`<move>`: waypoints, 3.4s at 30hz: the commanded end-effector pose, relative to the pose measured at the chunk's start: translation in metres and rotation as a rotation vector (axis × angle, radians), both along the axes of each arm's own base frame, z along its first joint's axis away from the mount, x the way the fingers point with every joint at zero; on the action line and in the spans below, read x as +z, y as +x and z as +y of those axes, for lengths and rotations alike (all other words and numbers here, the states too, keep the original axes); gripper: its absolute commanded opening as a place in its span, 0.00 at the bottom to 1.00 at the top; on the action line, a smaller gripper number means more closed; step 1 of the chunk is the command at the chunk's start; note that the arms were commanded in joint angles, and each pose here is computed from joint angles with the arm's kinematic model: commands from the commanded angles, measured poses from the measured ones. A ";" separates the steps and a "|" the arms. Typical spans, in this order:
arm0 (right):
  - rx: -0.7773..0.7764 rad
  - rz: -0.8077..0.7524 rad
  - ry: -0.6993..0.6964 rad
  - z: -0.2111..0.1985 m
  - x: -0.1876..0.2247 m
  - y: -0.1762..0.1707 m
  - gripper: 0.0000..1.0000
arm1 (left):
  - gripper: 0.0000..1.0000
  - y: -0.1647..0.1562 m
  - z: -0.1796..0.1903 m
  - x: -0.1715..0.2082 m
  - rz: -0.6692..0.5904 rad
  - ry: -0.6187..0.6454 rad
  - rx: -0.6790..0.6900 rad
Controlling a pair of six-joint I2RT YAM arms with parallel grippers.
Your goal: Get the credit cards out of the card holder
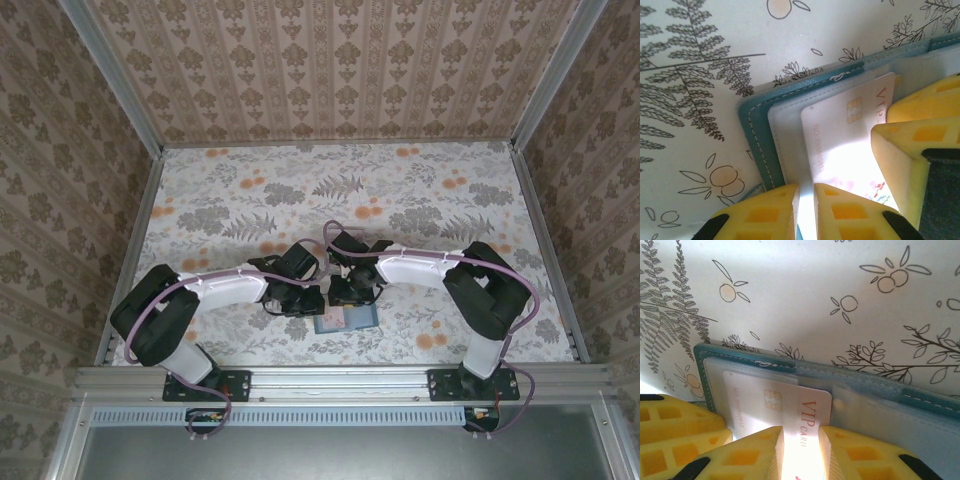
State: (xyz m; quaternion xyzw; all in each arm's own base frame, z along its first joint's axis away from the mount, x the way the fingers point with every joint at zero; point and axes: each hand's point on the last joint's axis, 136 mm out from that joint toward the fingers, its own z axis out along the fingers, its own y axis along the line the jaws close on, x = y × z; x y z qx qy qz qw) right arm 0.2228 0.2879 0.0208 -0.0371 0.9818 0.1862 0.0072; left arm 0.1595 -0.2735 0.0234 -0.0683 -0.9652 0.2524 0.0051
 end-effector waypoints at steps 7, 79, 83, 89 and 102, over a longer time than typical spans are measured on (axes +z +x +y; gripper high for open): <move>0.004 -0.015 -0.053 -0.014 0.013 -0.007 0.29 | 0.17 -0.004 0.017 -0.006 0.013 0.083 -0.003; 0.008 -0.044 -0.092 -0.045 0.040 -0.009 0.10 | 0.07 -0.004 0.009 -0.012 0.031 0.132 -0.060; 0.014 -0.044 -0.082 -0.038 0.041 -0.009 0.12 | 0.07 -0.005 0.008 -0.012 0.030 0.129 -0.061; 0.006 -0.025 -0.009 -0.022 0.043 -0.012 0.18 | 0.06 -0.005 0.009 -0.012 0.030 0.129 -0.060; -0.005 0.016 0.022 -0.020 0.036 -0.028 0.17 | 0.07 -0.003 0.007 -0.009 0.024 0.122 -0.060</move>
